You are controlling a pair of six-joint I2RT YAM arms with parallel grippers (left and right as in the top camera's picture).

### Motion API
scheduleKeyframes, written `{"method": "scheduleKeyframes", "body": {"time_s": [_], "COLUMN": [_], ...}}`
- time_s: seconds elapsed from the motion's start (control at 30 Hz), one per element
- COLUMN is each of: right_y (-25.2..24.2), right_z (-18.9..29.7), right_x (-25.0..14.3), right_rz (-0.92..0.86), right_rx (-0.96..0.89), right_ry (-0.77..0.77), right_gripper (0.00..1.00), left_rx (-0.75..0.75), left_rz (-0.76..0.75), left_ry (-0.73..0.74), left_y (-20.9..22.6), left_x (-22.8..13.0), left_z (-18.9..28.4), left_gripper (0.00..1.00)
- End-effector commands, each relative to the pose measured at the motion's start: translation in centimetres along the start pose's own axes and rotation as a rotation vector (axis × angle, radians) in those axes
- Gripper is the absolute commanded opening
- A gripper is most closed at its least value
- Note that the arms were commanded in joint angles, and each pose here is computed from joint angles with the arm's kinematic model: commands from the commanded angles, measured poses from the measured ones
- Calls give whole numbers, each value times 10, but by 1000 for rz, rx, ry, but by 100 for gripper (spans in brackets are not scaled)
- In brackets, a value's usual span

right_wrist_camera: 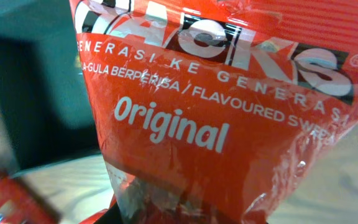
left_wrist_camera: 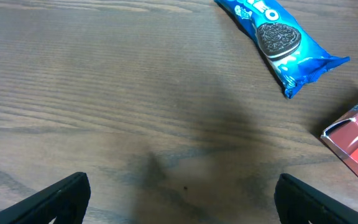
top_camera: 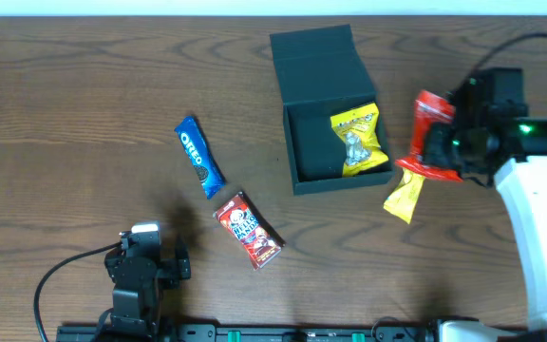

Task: Pack container
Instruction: 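Carry the red bag into the box beside the yellow bag, release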

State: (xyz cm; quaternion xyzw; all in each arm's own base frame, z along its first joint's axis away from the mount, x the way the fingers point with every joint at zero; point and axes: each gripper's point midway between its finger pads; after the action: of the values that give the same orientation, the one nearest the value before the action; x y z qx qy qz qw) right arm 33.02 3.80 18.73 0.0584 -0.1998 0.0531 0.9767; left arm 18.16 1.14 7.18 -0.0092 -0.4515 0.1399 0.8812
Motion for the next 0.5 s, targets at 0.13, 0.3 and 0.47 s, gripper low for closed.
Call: {"method": "scheduleKeyframes", "body": {"time_s": [0.13,0.3,0.47], "right_y": [85,112,128], "right_z": [11,-27,-58], "right_x": [28,39,53], "right_rz": [246,303,327], "right_rx": [144,169,178], "right_ry": [-93,-16,31], "right_gripper": [17,16,17], "left_rx": [14,15,15], "left_rz": [-15,-15,-15], "left_ry": [24,24,24], "left_y": [3,3,3], "left_x": [-9,-9,-9], "left_z": [-4,-4,-4], "left_gripper": [96,96,96]}}
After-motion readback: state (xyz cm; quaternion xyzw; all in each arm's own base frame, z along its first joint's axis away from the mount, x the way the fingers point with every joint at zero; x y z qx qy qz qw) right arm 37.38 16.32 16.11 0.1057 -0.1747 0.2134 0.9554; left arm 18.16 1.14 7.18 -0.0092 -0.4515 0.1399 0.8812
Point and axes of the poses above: each gripper's point midway between its finger pads, its own z axis back along the fingers, its own y axis along the line the jaws close on, x = y × z, and after that the axes turned 14 degrees about z, right-handed
